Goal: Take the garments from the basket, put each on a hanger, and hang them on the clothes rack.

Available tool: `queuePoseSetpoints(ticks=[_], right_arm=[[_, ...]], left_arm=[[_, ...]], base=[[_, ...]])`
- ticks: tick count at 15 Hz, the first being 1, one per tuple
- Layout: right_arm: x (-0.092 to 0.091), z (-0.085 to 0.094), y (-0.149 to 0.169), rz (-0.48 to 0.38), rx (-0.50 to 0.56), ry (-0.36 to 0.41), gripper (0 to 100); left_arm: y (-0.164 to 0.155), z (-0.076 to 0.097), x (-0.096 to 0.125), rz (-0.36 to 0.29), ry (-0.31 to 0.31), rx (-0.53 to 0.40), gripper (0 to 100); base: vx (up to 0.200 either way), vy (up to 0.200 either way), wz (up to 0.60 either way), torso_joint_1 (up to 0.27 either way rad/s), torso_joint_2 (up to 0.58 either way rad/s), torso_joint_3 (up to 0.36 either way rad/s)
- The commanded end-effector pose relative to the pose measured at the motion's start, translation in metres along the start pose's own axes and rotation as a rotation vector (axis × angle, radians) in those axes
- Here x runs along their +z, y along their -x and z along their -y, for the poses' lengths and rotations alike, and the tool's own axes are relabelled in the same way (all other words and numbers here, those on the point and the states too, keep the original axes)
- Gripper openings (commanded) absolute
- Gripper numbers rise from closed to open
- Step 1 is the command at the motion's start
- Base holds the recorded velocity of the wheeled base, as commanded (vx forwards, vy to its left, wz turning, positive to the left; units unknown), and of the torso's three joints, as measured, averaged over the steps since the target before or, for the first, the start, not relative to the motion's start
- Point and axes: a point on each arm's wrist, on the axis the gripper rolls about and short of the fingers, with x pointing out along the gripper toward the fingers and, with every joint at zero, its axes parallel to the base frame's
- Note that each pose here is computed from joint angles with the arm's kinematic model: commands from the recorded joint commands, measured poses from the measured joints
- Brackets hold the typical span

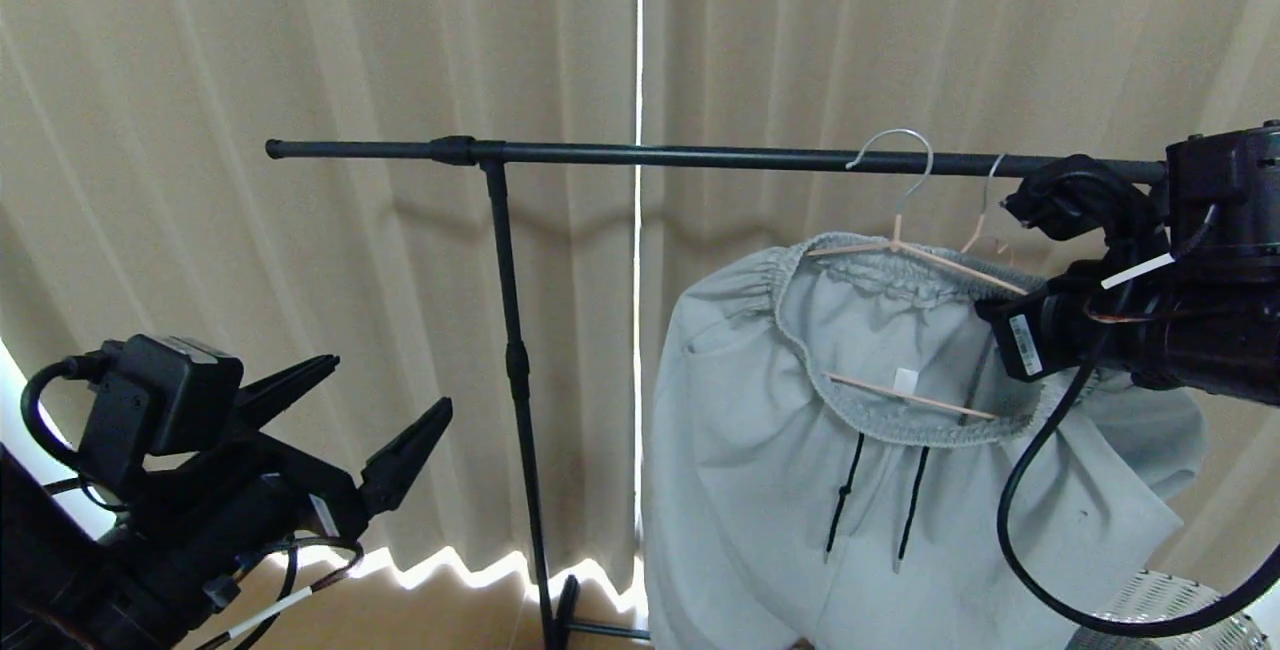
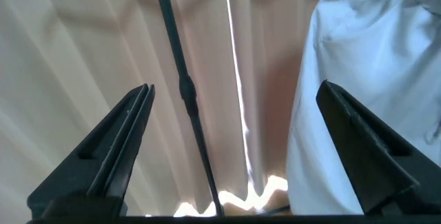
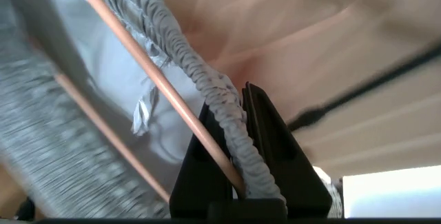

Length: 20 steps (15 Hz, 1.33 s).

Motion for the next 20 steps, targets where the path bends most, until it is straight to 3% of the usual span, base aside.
queuePoseSetpoints(ticks=[1, 3, 12, 16, 20], right_arm=[[-0.001, 0.001, 0.000, -0.004, -0.002, -0.006, 0], [-0.002, 0.001, 0.000, -0.006, -0.012, -0.022, 0], [0.010, -0.001, -0.019, -0.027, -0.162, -0.021, 0], [0.017, -0.007, -0.044, -0.059, -0.245, -0.010, 0], [0.013, -0.021, -0.053, -0.086, -0.224, 0.025, 0]], left_arm=[[-0.001, 0.001, -0.002, -0.012, -0.001, -0.003, 100], [-0.002, 0.001, -0.004, -0.019, -0.003, -0.001, 100], [0.001, 0.001, -0.006, -0.024, -0.004, -0.004, 100], [0.001, 0.004, -0.006, -0.027, -0.004, -0.020, 100], [0.002, 0.008, -0.007, -0.031, -0.007, -0.044, 100]], base=[[0.200, 0.000, 0.00, -0.002, 0.00, -0.002], [0.200, 0.000, 0.00, 0.005, 0.00, 0.002], [0.000, 0.000, 0.00, 0.000, 0.00, 0.000], [0.000, 0.000, 0.00, 0.000, 0.00, 0.000], [0.000, 0.000, 0.00, 0.000, 0.00, 0.000]])
